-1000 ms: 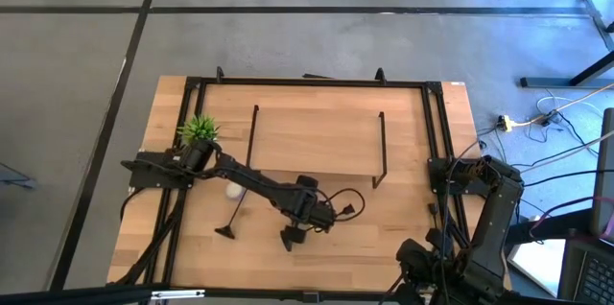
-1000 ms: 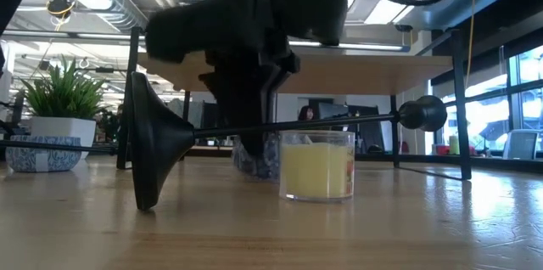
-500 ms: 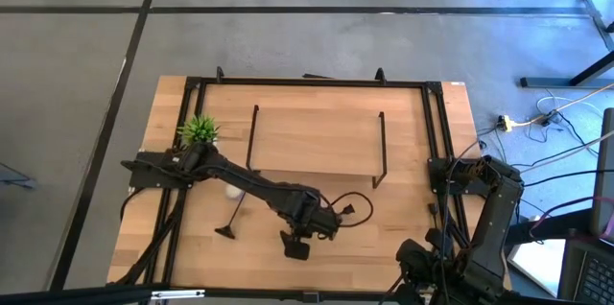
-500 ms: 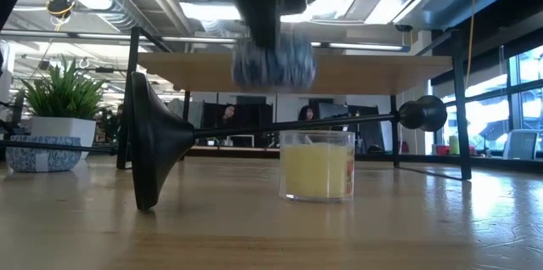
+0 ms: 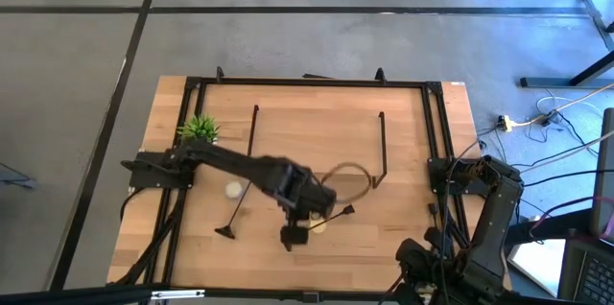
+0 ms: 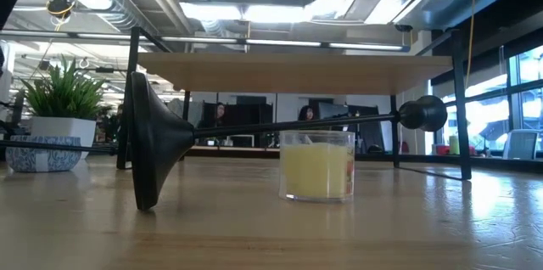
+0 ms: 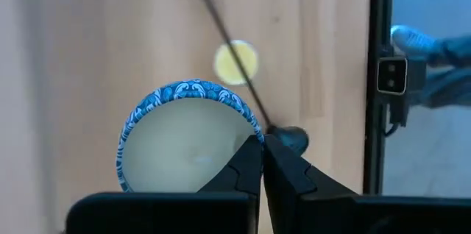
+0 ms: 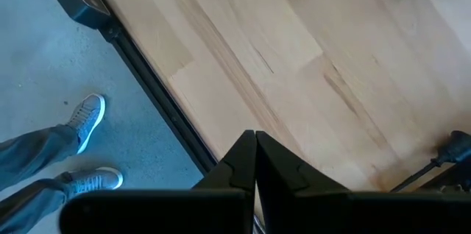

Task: Pick & Place candle stick holders
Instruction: Put the right blue scented candle on the shelf

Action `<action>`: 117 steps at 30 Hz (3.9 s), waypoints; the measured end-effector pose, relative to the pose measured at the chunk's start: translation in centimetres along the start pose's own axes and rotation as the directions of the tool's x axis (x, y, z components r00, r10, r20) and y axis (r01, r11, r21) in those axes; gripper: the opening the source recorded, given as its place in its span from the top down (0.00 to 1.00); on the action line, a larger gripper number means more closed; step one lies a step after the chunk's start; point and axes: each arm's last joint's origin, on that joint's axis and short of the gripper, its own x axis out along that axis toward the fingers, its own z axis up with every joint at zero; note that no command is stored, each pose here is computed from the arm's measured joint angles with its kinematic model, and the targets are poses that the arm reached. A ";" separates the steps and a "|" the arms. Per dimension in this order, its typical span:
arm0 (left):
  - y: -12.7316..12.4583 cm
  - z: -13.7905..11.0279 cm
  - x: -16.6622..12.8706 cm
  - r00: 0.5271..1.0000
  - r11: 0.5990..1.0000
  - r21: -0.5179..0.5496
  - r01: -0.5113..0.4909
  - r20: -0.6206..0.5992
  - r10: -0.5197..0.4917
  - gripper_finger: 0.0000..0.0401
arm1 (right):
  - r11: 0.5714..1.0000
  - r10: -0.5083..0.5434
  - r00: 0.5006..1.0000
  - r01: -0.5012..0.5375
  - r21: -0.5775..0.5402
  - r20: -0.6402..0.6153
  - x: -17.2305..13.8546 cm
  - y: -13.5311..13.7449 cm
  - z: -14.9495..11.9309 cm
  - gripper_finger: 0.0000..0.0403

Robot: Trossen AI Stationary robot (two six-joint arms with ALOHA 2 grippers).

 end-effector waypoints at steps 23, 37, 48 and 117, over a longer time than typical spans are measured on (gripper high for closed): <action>19.4 -0.1 -6.2 0.998 0.977 -0.215 0.011 0.063 0.002 1.00 | 0.989 -0.053 0.998 0.059 -0.136 0.043 2.2 -1.6 11.2 0.98; 20.6 -3.4 -5.3 0.994 0.992 -0.080 0.098 -0.036 -0.101 1.00 | 0.986 -0.079 0.940 0.123 -0.114 0.332 1.0 -6.5 20.8 0.98; 21.1 -8.1 -4.9 0.992 0.991 -0.107 0.081 -0.088 -0.091 1.00 | 0.938 0.129 0.920 0.009 -0.348 0.371 3.6 -5.9 24.8 0.98; 27.0 -8.7 -3.8 0.994 0.994 -0.086 0.072 -0.072 -0.078 1.00 | 0.932 0.359 0.656 -0.283 -0.225 0.664 2.9 -12.0 17.8 0.98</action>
